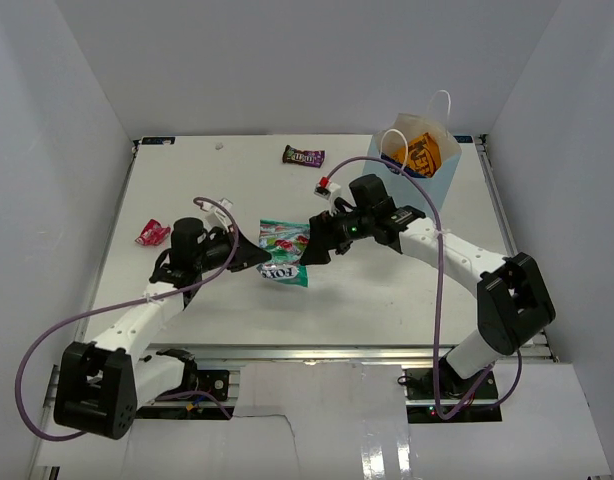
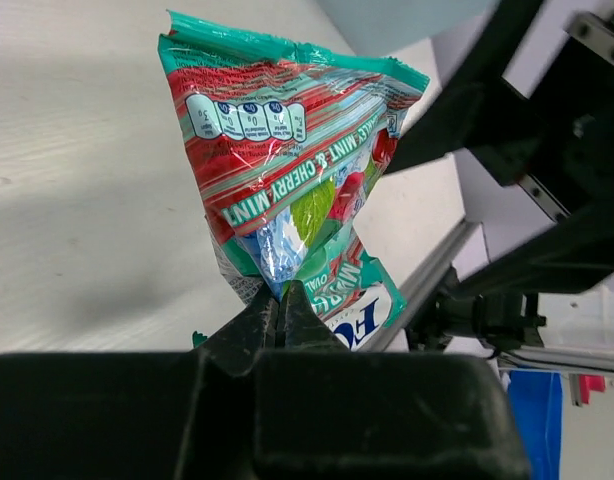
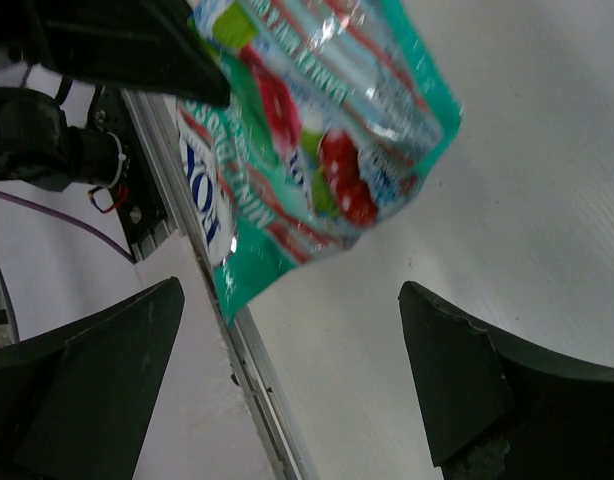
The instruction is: Place the snacks into the paper bag
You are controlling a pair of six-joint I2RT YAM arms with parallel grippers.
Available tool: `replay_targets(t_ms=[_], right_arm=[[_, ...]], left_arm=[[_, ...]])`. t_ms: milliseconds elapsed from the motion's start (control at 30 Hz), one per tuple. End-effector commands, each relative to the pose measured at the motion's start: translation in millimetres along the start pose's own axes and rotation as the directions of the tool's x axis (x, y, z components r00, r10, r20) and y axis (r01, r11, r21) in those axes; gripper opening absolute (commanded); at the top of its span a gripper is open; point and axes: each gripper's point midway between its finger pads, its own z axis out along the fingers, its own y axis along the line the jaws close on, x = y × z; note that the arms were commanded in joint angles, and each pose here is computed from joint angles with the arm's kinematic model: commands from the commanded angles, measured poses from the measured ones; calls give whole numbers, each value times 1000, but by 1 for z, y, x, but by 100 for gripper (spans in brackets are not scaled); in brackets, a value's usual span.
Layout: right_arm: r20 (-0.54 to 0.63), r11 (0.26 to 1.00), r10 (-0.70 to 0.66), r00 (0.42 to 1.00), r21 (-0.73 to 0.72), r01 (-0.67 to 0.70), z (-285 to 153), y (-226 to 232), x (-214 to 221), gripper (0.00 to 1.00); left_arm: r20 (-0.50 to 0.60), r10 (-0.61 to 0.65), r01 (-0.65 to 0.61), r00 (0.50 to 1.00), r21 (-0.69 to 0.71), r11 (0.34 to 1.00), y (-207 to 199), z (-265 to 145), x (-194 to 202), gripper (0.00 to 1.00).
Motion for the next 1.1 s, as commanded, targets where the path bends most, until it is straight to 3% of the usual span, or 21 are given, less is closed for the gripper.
replay_targets(t_ms=[0,233,400,500,700,833,933,1033,1067], right_arm=[[136,1000,19,991,-13,-18,6,15,-41,94],[122,999,36,992,-11,-34,16,14,-33,93],[126,988,17,992,-156,3,15,38,-33,99],[130,975,-36,991,-213,63,14,49,-35,90],[130,951,-113,985,-274,145,8,61,-33,49],[132,935,-162,978,-297,195,2,69,-33,27],[149,903,-254,956,-318,290,-9,80,-36,11],[189,853,-374,908,-314,417,-25,93,-47,8],[174,860,-362,916,-315,400,-28,93,-43,8]], left_arm=[[39,4,-8,999,108,994,-35,-8,2,0],[51,11,-19,999,167,986,-56,-20,6,0],[26,22,-27,999,215,976,-71,-23,10,0],[7,19,-20,1000,233,972,-75,-24,15,0],[15,23,-26,1000,254,967,-84,-29,15,1],[30,15,-22,999,257,966,-87,-32,13,15],[59,15,-29,998,247,968,-90,-36,8,38],[113,55,-79,992,218,973,-95,-44,-2,56],[127,55,-81,990,209,975,-98,-48,-5,60]])
